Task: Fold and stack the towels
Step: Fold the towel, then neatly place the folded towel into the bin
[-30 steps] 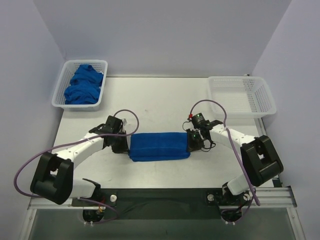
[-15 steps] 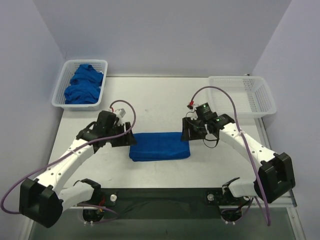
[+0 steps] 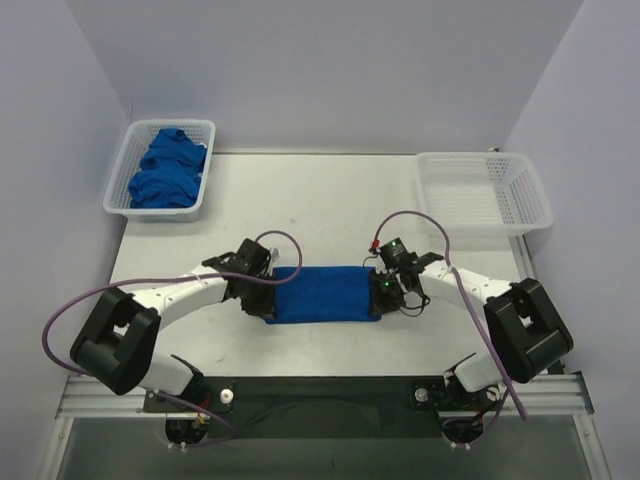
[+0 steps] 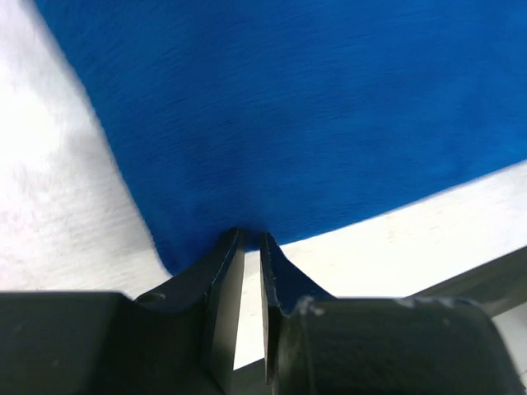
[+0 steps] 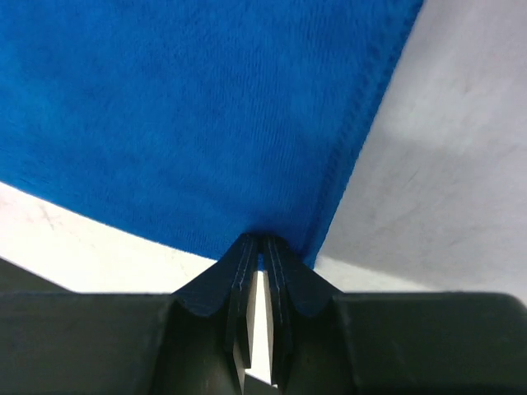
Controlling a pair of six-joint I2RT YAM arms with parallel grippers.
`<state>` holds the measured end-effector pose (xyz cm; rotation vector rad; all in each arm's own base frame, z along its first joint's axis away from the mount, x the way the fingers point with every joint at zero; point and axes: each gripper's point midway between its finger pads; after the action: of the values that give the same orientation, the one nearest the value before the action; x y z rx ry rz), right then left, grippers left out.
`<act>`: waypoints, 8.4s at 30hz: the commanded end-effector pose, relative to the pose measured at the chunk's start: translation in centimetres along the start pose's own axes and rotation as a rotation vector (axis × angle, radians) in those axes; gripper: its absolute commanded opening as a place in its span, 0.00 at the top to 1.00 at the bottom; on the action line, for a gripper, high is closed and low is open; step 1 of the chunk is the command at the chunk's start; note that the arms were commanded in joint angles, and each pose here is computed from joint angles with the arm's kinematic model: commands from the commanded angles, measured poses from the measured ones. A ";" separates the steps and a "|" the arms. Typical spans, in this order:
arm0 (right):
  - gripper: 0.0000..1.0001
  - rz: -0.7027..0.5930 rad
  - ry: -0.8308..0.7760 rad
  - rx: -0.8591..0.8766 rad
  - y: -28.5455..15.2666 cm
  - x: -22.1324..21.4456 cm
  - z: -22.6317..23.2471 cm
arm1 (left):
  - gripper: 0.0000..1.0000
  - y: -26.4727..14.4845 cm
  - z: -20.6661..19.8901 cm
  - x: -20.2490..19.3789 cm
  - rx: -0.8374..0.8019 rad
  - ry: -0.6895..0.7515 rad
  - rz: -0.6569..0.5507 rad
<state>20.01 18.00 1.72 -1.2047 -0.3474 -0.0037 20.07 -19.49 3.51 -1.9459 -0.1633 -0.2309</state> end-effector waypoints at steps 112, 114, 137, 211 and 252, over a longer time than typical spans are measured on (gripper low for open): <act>0.00 -0.420 0.615 0.232 -4.5 5.7 -4.6 | 1.00 6.3 -19.9 3.3 -0.089 0.729 -0.349; 0.00 -0.402 0.624 0.267 -3.3 6.6 -3.6 | 1.00 6.2 -19.6 3.5 -0.107 0.716 -0.348; 0.06 -0.158 0.649 0.329 4.3 6.6 1.4 | 1.00 2.5 -19.5 5.9 -0.167 0.625 -0.450; 1.00 -0.380 0.051 -0.205 -11.4 25.0 -11.7 | 0.03 -7.3 3.4 10.4 0.145 0.100 -0.613; 1.00 -0.604 -0.054 -0.468 -24.8 31.1 -23.7 | 0.03 -6.8 2.8 10.7 0.144 0.119 -0.630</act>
<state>51.90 -4.70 23.33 -1.4403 -0.7215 -0.6045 28.45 -14.07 10.15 -1.6884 -0.6556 -0.6880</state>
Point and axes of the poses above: each gripper's point midway between its finger pads, its own y axis out along the fingers, its own z axis along the line the jaws close on, x = y × z, and after that the axes turned 3 degrees about -y, right-handed
